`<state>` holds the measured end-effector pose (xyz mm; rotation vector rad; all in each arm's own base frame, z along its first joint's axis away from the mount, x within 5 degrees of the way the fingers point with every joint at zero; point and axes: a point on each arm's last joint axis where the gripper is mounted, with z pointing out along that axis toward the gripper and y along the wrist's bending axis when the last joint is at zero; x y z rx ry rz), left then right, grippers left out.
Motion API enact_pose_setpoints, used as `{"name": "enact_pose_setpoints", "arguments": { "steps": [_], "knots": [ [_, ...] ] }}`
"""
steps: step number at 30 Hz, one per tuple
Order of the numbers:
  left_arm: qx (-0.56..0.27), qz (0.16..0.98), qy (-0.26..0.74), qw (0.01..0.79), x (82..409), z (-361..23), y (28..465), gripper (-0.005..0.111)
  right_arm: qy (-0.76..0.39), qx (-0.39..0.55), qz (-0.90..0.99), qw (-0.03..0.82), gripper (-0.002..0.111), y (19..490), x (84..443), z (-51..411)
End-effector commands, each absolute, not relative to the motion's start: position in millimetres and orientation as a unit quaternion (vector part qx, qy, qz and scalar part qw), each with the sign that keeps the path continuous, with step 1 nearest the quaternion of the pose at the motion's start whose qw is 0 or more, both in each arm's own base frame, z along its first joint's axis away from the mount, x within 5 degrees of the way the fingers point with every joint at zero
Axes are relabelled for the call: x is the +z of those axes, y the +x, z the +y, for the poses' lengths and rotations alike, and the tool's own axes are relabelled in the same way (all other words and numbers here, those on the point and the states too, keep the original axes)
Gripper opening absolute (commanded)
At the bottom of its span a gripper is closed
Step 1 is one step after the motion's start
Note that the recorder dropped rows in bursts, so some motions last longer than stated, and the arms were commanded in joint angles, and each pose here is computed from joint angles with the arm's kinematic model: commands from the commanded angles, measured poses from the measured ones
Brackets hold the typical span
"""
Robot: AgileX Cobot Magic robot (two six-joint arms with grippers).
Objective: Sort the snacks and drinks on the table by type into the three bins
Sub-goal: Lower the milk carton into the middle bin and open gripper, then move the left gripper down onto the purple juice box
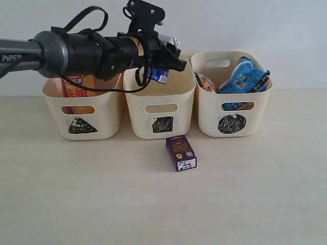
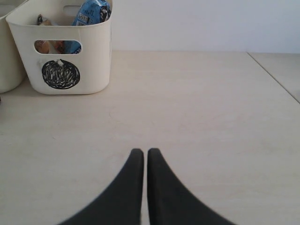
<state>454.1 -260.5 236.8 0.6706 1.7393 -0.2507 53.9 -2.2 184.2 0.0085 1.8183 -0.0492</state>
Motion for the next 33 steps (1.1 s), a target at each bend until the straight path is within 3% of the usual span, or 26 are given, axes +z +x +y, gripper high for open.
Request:
{"name": "enact_pose_setpoints", "arguments": {
  "steps": [1,4,9,11,22,29,33],
  "knots": [
    [-0.113,0.732,0.285,0.608,235,-262,464,0.006,0.004,-0.022,0.788,0.616,0.000,54,183,-2],
    [-0.111,0.736,0.283,0.605,232,-259,467,0.022,0.004,-0.022,0.788,0.616,0.000,54,183,-2],
    [-0.110,0.739,0.281,0.602,231,-259,467,0.071,0.004,-0.022,0.788,0.616,0.000,54,183,-2],
    [-0.113,0.740,0.276,0.602,231,-259,467,0.082,0.004,-0.022,0.788,0.616,0.000,54,183,-2],
    [-0.089,0.779,0.269,0.559,231,-252,463,0.083,0.004,-0.022,0.788,0.616,0.000,54,183,-2],
    [-0.086,0.827,0.222,0.509,267,-239,445,0.081,0.004,-0.022,0.788,0.616,0.000,54,183,-2],
    [-0.069,0.830,0.269,0.483,292,-254,416,0.081,0.004,-0.022,0.788,0.616,0.000,54,183,-2]
  ]
}}
